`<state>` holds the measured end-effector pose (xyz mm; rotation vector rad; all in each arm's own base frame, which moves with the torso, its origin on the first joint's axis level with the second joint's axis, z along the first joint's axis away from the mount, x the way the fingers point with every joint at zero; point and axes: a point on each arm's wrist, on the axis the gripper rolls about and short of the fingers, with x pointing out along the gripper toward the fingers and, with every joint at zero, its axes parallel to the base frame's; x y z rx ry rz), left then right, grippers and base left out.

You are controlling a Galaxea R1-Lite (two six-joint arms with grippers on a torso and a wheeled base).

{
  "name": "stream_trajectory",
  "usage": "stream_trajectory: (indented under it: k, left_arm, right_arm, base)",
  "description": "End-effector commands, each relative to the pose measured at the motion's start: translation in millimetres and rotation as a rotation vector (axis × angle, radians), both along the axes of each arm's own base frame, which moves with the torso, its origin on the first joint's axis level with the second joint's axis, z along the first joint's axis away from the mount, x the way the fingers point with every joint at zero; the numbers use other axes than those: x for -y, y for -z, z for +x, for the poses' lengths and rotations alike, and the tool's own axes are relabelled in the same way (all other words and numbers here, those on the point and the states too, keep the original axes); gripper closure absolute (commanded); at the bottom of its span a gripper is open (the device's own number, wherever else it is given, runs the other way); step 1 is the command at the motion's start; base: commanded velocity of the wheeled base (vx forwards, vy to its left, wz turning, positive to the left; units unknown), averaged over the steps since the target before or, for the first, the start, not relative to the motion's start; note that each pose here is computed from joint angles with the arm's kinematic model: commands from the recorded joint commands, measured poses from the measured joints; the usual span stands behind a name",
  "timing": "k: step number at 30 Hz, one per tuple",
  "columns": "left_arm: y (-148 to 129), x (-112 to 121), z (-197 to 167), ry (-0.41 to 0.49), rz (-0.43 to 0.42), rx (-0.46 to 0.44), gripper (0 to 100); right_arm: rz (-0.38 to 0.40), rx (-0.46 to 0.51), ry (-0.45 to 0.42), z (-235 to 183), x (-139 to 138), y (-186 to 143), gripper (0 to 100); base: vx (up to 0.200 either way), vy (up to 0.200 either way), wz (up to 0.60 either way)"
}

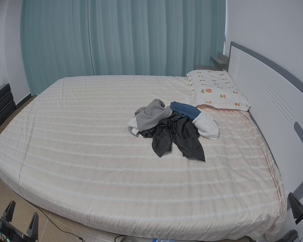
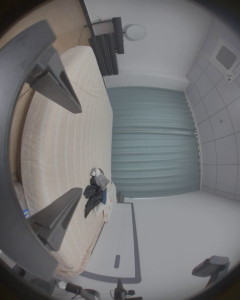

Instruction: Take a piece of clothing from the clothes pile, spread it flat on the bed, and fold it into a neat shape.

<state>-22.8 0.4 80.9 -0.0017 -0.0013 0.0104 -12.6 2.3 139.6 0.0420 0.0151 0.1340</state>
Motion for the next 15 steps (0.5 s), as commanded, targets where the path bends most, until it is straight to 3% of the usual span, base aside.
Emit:
stream_trajectory:
  k: [1, 5, 9, 15]
  left_arm:
    - [5, 0, 0, 0.001, -0.001, 0.0, 0]
    - [5, 0, 0, 0.0, -0.001, 0.0, 0]
    - [5, 0, 0, 0.0, -0.003, 0.0, 0]
    - [5, 0, 0, 0.0, -0.004, 0.0, 0]
  right_arm:
    - [0.064, -0.45, -0.167, 115, -17, -24, 0]
    - [0.106, -0.472, -0.169, 153, -28, -18, 0]
    - [0.122, -0.561, -0.14, 230, -47, 2, 0]
    - [0.268, -0.618, -0.054, 318, -84, 26, 0]
  base:
    - [0.0, 0.0, 0.0]
    - [0.0, 0.0, 0.0]
    - [0.0, 0.0, 0.0]
    - [0.0, 0.0, 0.0]
